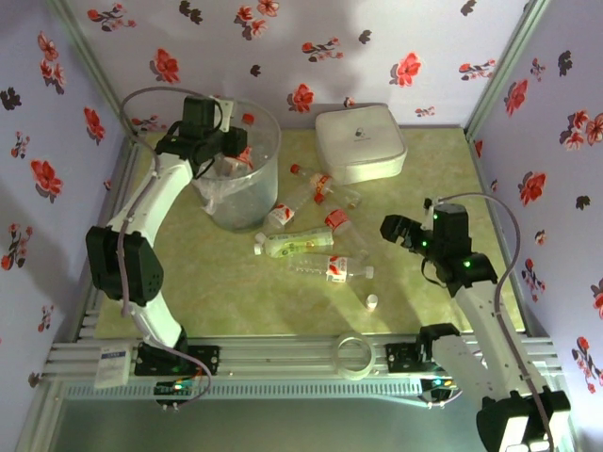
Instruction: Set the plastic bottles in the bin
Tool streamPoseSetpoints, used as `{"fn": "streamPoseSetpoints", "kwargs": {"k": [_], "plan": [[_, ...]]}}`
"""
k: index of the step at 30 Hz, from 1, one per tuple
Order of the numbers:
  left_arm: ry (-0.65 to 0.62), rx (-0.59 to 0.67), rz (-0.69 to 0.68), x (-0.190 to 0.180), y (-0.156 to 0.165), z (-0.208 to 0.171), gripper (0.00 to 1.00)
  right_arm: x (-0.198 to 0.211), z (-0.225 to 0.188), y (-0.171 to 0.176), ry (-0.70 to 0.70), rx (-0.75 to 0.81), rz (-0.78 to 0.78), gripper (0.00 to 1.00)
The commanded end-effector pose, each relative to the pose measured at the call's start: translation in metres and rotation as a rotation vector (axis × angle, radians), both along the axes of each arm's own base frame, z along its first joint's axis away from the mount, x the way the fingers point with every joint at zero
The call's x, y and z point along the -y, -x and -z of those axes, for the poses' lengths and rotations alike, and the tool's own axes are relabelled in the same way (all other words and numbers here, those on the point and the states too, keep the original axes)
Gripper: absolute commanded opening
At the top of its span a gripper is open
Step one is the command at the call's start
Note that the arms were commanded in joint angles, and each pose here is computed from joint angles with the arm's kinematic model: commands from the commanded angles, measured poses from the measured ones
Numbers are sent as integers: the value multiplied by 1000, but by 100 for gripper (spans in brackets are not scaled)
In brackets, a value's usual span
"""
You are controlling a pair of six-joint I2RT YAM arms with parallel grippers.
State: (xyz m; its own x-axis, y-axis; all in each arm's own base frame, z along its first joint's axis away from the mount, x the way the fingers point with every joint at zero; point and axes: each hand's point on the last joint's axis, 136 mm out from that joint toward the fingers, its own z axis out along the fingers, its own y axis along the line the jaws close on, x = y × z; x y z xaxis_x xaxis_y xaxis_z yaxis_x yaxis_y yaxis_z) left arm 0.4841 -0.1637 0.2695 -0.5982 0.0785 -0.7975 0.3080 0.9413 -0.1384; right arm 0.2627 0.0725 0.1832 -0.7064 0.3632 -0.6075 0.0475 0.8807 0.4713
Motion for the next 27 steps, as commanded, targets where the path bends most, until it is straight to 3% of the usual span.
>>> {"fn": "streamPoseSetpoints", "kwargs": {"k": [1, 9, 15, 23, 27], "plan": [[-6, -107, 30, 5, 28, 13, 43, 1, 5, 9, 58, -57, -46, 96], [27, 46, 53, 0, 51, -59, 64, -18, 30, 3, -11, -148, -86, 94], [75, 127, 47, -10, 89, -98, 76, -26, 29, -17, 54, -156, -117, 91], [253, 98, 55, -5, 150, -83, 82, -41, 35, -78, 323, -128, -275, 86], [358, 41, 53, 3, 169, -59, 83, -59, 48, -117, 369, -145, -357, 82]]}}
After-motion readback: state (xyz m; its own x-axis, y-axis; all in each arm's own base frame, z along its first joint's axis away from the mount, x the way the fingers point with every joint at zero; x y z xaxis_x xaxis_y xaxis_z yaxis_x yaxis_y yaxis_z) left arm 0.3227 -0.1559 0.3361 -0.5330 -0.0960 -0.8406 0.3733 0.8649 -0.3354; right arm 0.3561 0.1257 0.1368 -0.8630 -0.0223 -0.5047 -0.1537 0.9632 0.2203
